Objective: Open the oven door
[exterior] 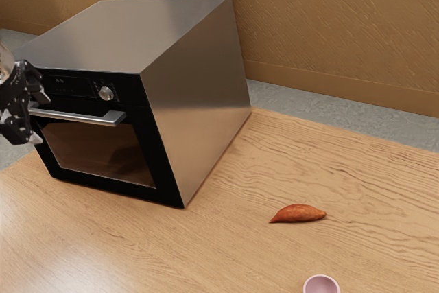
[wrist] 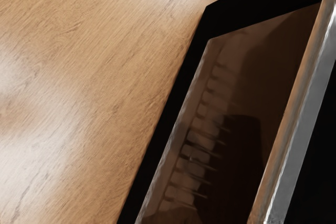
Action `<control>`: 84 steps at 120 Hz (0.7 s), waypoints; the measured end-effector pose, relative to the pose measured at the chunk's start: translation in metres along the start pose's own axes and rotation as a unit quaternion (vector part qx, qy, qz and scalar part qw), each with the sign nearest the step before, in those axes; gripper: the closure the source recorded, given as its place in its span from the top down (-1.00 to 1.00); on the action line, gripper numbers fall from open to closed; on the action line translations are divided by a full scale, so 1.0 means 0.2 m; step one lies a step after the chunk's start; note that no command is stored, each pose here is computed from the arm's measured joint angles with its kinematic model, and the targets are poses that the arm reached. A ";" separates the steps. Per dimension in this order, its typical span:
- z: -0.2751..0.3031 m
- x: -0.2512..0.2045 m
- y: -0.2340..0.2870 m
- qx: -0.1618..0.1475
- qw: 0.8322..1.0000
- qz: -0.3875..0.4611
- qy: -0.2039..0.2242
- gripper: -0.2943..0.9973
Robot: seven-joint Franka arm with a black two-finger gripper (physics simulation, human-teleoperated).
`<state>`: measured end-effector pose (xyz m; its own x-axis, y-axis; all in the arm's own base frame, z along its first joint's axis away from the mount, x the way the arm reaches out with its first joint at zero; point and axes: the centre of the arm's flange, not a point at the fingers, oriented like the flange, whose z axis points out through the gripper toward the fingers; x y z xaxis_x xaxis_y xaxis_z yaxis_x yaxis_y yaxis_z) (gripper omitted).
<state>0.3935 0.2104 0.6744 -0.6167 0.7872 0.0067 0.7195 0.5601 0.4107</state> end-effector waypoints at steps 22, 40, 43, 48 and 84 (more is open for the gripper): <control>0.07 -0.02 0.04 -0.004 0.999 0.041 -0.005 0.54; 0.09 -0.02 0.04 -0.007 0.998 0.064 -0.007 0.54; 0.10 -0.01 0.04 -0.006 0.998 0.067 -0.007 0.54; 0.12 -0.01 0.03 -0.002 0.997 0.072 -0.007 0.54; 0.27 -0.01 0.05 0.011 0.995 0.100 -0.013 0.54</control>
<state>0.4204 0.2285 0.6293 -0.4529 0.8894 0.0626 0.8338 0.3976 0.3831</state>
